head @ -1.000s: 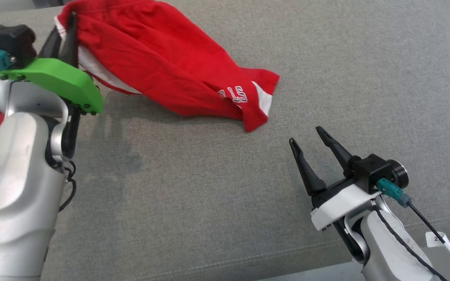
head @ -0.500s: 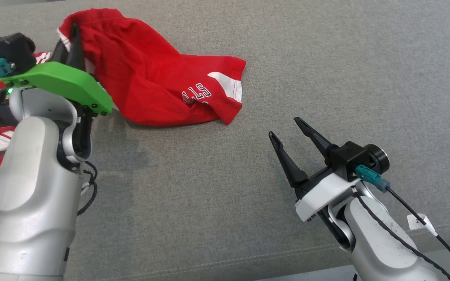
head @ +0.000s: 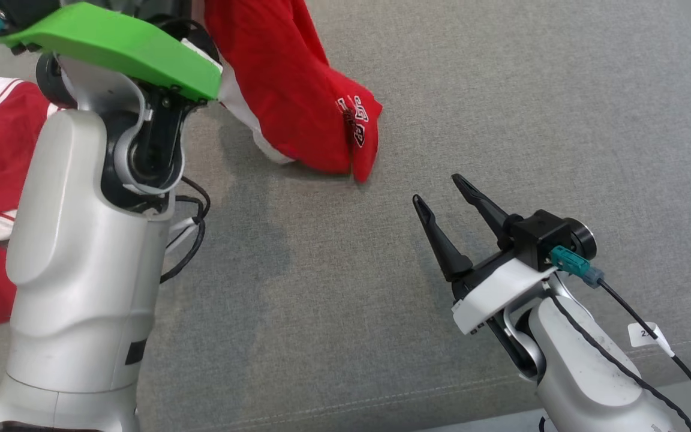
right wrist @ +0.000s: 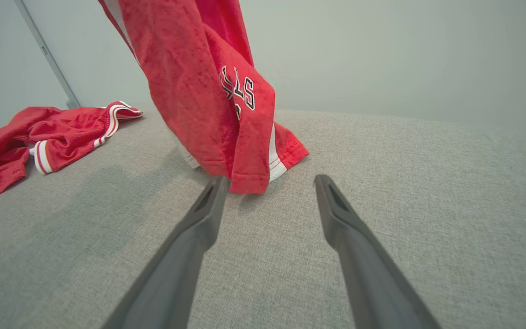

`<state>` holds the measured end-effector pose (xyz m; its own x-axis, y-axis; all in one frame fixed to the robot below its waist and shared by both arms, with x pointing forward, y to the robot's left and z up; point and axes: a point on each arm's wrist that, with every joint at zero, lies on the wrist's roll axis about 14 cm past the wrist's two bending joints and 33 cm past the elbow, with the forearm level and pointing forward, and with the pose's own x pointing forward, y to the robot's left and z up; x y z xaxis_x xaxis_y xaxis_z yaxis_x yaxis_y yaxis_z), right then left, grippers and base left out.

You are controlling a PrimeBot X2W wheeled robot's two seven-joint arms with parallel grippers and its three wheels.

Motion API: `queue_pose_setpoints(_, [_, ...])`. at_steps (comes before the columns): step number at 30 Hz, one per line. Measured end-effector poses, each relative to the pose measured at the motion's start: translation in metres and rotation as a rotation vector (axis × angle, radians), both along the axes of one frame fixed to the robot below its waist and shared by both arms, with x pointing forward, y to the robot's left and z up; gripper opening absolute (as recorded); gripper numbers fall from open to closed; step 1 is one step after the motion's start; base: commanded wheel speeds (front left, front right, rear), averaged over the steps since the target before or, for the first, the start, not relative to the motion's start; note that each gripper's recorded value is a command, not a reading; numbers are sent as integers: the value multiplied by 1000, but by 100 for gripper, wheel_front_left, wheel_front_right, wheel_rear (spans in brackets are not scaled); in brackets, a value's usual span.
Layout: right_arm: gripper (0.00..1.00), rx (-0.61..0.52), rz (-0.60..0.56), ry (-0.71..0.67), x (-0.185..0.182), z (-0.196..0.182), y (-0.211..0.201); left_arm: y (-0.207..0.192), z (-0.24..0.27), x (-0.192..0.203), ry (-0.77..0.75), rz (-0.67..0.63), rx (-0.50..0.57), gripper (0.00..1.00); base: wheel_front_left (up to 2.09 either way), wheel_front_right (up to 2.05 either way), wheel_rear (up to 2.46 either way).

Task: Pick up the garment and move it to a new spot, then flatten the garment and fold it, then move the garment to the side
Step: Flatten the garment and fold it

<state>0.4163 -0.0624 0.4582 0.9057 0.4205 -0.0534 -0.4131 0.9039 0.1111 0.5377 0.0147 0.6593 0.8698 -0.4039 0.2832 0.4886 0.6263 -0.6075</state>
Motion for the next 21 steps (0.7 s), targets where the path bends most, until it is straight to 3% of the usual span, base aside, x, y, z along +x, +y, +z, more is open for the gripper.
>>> queue_pose_setpoints(7, [100, 8, -24, -16, -3, 8, -8, -26, 26, -13, -7, -104, -47, 0, 0, 0, 0])
queue_pose_setpoints(13, [100, 8, -30, -29, -10, 15, -10, -64, 45, -37, 27, -268, -178, 0, 0, 0, 0])
queue_pose_setpoints(21, [100, 10, -90, -49, -13, 24, -30, -72, 130, -60, -189, -315, -346, 0, 0, 0, 0])
